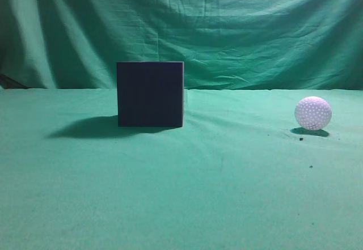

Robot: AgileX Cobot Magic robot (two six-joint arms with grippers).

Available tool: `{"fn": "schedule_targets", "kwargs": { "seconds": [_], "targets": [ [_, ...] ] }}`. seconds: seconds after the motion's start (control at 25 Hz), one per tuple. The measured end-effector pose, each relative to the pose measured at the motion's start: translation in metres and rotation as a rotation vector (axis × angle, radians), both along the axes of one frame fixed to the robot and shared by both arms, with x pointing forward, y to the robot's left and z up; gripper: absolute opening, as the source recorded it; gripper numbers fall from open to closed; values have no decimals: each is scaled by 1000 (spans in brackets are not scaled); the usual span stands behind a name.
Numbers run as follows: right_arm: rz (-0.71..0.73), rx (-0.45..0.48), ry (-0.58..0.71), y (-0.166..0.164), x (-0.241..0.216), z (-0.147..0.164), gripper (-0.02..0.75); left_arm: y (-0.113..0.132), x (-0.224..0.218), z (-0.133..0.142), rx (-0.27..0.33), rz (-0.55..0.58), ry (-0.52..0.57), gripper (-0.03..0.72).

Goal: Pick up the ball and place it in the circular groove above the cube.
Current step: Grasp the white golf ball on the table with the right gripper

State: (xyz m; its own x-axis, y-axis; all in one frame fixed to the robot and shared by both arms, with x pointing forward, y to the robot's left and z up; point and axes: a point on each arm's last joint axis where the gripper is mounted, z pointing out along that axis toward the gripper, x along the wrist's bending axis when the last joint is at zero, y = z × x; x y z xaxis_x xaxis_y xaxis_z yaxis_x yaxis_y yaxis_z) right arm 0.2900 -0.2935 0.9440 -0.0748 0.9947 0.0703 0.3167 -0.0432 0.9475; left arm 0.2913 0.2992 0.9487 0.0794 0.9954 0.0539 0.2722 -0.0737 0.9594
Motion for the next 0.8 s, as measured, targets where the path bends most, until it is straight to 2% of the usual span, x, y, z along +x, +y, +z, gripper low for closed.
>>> {"fn": "schedule_targets", "kwargs": {
  "seconds": [0.72,0.8],
  "targets": [
    [0,-2,0,0,0,0,48,0,0,0,0,0,0,0],
    [-1,-9,-32,0,1,3,48,0,0,0,0,0,0,0]
  ]
}}
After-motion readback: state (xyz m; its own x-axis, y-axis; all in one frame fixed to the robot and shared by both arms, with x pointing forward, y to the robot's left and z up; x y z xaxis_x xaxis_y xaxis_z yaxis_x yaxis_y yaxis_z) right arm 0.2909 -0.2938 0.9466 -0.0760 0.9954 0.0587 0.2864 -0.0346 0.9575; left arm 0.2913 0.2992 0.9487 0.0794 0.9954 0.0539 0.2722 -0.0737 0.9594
